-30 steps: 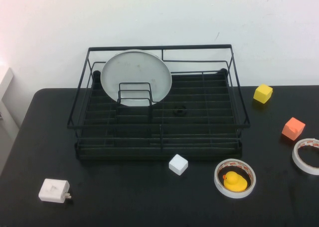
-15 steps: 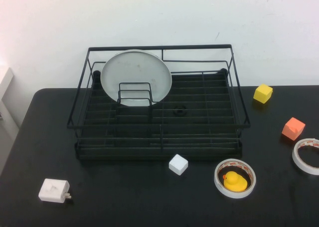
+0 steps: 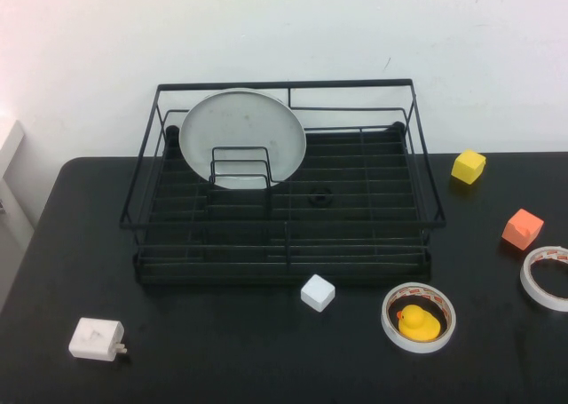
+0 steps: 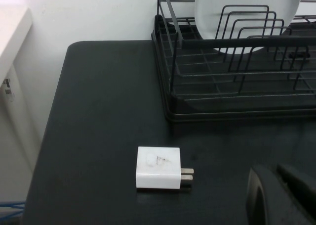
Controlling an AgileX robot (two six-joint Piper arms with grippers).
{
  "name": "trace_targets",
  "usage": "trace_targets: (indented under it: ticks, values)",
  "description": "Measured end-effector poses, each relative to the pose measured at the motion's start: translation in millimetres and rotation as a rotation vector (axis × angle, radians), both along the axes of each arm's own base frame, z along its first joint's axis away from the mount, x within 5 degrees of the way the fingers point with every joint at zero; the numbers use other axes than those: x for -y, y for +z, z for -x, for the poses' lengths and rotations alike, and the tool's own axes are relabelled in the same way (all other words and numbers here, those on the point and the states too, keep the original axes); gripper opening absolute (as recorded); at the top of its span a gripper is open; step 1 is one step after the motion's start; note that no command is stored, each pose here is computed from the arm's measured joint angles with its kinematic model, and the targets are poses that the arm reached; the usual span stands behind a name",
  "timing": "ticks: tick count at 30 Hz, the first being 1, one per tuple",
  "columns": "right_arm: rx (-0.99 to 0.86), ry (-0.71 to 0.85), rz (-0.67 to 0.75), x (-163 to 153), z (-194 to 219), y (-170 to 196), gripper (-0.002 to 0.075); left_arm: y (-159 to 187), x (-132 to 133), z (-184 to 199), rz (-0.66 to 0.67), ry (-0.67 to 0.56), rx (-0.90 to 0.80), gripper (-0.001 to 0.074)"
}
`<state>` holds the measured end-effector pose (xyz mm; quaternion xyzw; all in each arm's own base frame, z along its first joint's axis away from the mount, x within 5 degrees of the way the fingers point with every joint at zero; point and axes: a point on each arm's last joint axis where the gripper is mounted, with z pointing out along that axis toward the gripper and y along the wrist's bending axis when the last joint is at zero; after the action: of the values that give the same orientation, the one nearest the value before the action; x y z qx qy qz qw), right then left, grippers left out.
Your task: Place plate on rack
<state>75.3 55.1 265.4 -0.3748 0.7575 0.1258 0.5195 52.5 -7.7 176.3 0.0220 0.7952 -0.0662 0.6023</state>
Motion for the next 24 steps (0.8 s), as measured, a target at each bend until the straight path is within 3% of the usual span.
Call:
trace_targets:
  ticks: [10,15,24]
  values:
    - [0.03,-0.011,-0.004,2,4,2,-0.0002,0,0,0,0.0,0.0,0.0,0.0]
    - [0.182,-0.078,0.013,10,21,10,-0.0002,0,0,0,0.002,0.0,0.0,0.0]
    - [0.356,-0.314,-0.01,23,35,-32,-0.0002,0,0,0,0.002,0.0,0.0,0.0]
